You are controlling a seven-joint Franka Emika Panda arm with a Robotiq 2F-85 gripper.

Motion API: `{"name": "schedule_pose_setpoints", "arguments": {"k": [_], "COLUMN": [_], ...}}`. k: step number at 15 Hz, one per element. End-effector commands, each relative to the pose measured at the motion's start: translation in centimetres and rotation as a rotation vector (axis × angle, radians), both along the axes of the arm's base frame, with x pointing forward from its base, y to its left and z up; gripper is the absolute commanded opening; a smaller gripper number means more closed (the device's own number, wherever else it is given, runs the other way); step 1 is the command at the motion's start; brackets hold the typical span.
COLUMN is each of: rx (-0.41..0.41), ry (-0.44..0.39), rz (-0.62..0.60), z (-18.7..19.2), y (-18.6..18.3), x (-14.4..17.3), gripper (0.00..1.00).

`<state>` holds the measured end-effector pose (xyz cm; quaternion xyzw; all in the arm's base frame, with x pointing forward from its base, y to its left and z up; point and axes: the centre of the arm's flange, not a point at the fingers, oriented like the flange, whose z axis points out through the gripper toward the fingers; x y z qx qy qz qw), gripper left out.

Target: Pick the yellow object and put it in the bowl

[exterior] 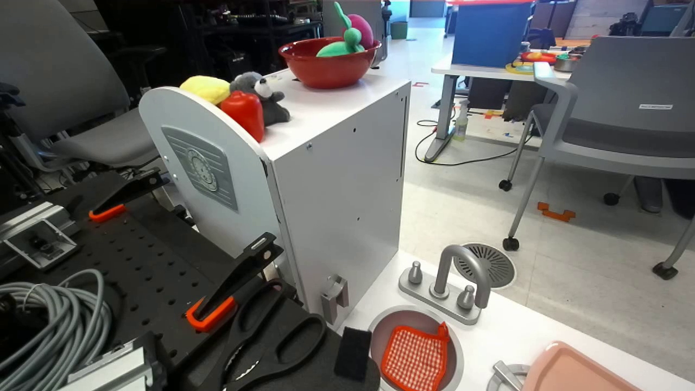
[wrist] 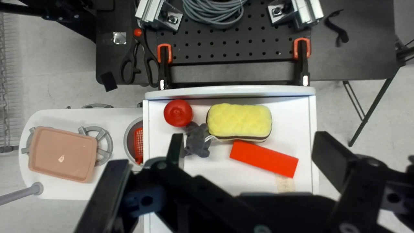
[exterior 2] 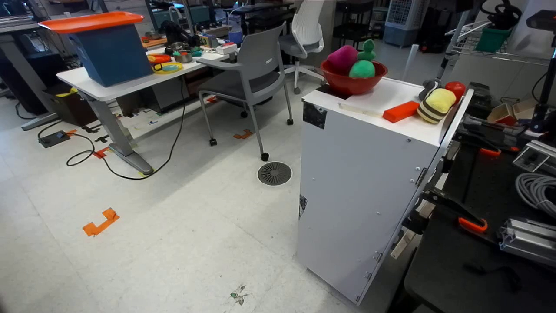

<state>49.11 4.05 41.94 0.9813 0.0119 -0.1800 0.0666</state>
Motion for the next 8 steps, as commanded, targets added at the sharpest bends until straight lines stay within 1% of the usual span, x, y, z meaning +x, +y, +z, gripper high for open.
{"name": "schedule_pose_setpoints", "arguments": {"k": [1,3,5,8], "rx": [-0.082,-0.090,-0.109,-0.093], "ry": [-0.101,-0.138,-0.192,-0.258], "rz": [0.010,0.022,-0.035,-0.051], "z": [-0.24,-0.29,-0.12,0.23], "y": [-0.08,-0.22,-0.47,-0.29], "x": [-1.96,-2.42,-2.57,-2.91], "gripper": [1.00,1.00,1.00,1.00]}}
